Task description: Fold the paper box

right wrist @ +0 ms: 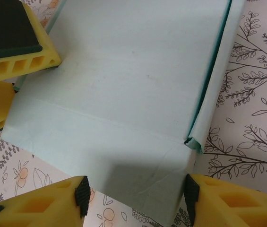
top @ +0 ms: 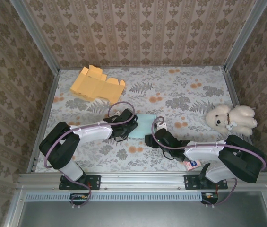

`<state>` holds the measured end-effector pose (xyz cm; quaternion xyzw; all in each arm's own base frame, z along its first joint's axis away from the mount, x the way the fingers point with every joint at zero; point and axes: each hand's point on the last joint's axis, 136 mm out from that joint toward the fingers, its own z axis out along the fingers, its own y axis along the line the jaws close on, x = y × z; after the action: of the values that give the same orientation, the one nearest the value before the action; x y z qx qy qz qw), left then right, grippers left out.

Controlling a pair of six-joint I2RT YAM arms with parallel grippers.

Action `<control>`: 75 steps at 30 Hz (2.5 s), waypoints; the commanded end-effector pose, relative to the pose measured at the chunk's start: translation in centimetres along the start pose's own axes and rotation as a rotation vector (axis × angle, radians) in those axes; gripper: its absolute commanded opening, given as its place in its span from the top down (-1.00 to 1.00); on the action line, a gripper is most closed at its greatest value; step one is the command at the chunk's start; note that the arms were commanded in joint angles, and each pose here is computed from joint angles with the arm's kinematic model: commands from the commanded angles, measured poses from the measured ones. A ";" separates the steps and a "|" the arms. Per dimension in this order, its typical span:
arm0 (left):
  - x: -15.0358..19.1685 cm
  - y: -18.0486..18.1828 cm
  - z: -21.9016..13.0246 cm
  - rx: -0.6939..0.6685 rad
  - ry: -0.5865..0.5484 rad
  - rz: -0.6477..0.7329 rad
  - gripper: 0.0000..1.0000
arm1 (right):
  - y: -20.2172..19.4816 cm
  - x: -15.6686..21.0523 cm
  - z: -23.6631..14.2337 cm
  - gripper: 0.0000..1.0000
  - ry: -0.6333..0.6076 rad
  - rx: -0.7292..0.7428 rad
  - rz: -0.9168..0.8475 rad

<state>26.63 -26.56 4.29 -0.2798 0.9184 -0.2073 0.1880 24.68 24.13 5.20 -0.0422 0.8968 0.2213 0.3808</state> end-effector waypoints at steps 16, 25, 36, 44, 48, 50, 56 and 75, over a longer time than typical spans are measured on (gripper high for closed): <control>1.2 5.1 1.7 -0.181 0.044 0.009 -0.19 | -1.0 0.2 1.1 0.06 -0.041 0.050 -0.032; 1.2 5.3 1.8 -0.186 0.046 0.009 -0.18 | -1.8 0.4 1.6 0.12 -0.065 0.076 -0.066; 1.4 5.3 2.2 -0.189 0.061 0.010 -0.17 | -2.2 0.5 2.6 0.18 -0.130 0.075 -0.136; 1.7 5.3 2.6 -0.190 0.075 0.012 -0.16 | -3.0 0.7 3.7 0.14 -0.188 0.153 -0.229; 1.7 5.2 2.5 -0.187 0.077 0.015 -0.16 | -3.9 0.8 4.4 0.12 -0.197 0.209 -0.253; 1.7 5.2 2.5 -0.187 0.077 0.016 -0.16 | -4.1 0.7 4.5 0.11 -0.207 0.225 -0.260; 1.7 4.9 2.4 -0.179 0.079 0.024 -0.16 | -4.3 0.1 5.2 0.02 -0.223 0.272 -0.284; 2.3 3.7 2.7 -0.140 0.099 0.062 -0.15 | -2.8 -2.1 8.2 -0.10 -0.215 0.264 -0.225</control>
<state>28.89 -26.83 4.17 -0.2936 0.9063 -0.2174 0.2127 31.87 23.14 1.87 -0.0521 0.8497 0.0329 0.5237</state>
